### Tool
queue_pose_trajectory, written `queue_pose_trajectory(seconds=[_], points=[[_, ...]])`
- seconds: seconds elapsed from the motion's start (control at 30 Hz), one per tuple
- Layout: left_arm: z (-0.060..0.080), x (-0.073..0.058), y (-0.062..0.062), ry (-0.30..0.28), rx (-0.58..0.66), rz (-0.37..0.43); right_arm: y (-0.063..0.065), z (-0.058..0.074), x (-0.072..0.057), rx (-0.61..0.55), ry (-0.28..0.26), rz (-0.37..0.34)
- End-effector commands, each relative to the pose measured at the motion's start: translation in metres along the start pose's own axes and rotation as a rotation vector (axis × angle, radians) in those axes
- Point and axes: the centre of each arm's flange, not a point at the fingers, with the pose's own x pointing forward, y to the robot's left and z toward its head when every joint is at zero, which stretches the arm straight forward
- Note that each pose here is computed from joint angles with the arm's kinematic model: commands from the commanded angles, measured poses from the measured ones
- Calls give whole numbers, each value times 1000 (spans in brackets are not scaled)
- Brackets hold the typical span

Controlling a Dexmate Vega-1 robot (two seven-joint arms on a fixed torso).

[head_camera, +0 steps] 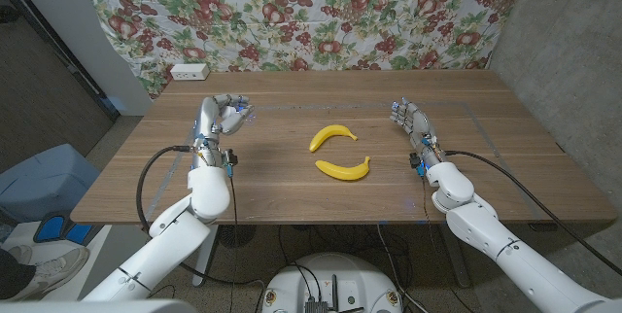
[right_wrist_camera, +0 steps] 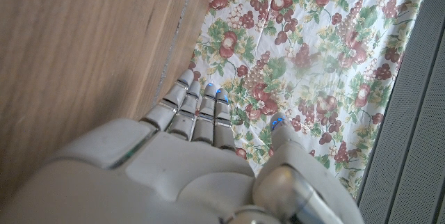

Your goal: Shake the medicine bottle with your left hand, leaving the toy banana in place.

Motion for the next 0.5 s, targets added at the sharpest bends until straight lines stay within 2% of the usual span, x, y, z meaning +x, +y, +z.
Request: queue_pose_trajectory(seconds=[0.03,0.13,0.17,0.23,0.33,0.5], points=[[2,5,-1,36,31,-90,-1,-1,0,-1,2,1],[3,7,-2,48,46,-132,-1,-1,0,2,0,0],[4,11,-3,52,63,-183,-1,-1,0,4,0,-3],[4,11,-3,62,70,-200,-2,-1,0,3,0,-2],[6,17,-5,85,100,-299,-2,-1,-1,1,-1,-1],[7,20,-8,109,120,-389,-3,-1,-1,-1,-1,3]])
